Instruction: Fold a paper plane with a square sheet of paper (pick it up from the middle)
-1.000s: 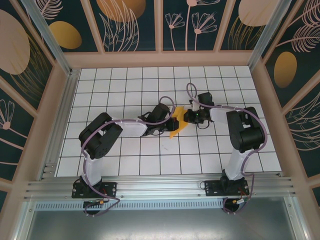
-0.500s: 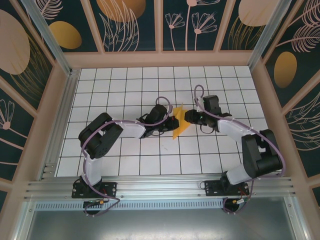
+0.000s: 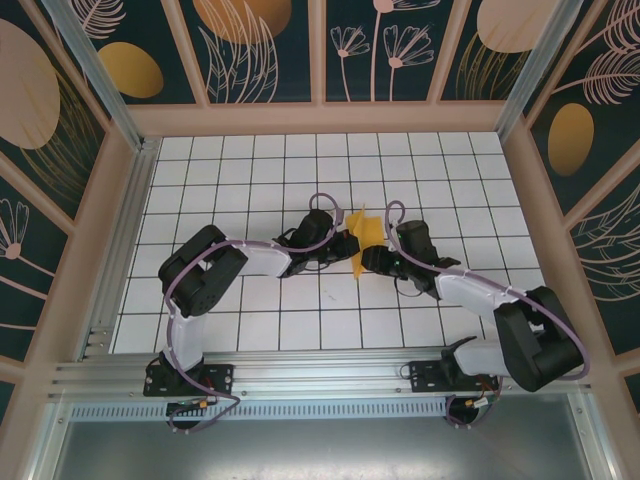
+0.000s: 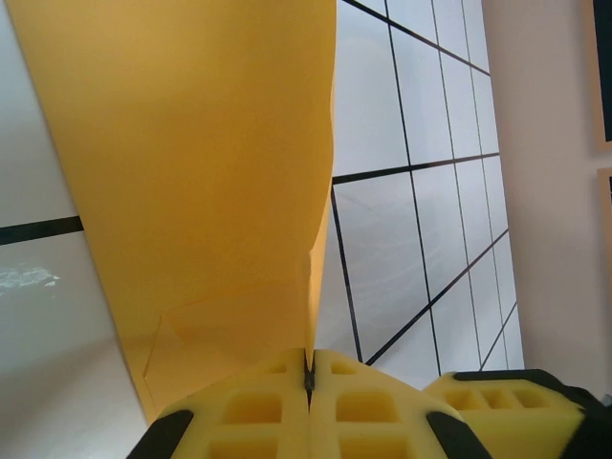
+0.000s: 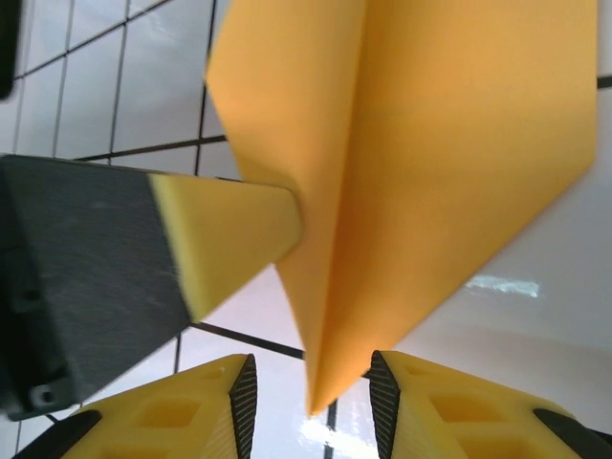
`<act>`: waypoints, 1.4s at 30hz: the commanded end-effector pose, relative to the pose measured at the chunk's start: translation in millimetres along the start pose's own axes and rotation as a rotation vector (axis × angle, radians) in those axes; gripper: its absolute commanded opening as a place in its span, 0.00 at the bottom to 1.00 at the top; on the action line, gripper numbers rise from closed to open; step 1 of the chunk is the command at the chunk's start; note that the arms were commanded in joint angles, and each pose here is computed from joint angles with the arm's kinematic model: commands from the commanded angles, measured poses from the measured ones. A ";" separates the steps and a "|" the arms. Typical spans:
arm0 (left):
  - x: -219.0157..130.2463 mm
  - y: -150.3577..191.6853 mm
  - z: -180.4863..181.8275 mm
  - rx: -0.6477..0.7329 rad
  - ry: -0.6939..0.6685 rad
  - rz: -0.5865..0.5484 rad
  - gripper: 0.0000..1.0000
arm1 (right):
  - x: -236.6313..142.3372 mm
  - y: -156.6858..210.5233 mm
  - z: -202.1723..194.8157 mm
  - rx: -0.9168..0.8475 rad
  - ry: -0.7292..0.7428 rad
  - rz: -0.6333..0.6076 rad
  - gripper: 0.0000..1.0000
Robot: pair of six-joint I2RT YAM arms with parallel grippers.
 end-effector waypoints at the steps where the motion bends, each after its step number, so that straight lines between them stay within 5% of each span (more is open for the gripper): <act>1: 4.9 -3.2 -2.3 -0.006 0.021 0.004 0.02 | 3.8 7.6 2.1 -0.003 -0.024 0.004 0.38; 24: 11.0 -3.1 -1.4 0.011 0.000 0.027 0.02 | 32.2 14.3 -5.2 -0.063 0.016 0.048 0.25; 30: 15.5 -3.4 1.4 0.009 -0.011 0.035 0.02 | 29.5 13.1 -6.5 -0.091 0.038 0.053 0.28; 42: 16.6 -2.9 -1.2 0.014 -0.007 0.045 0.03 | 37.6 13.0 -10.4 -0.107 0.051 0.061 0.11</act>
Point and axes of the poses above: each hand's point on the last joint's axis, 136 mm out from that joint toward the fingers, its own x axis out along the fingers, its own z axis along the line the jaws close on, y = z × x, the point moved 3 cm from there along -x, back along the fingers, and after that the axes turned 10 degrees about -x, right-handed, at the moved point
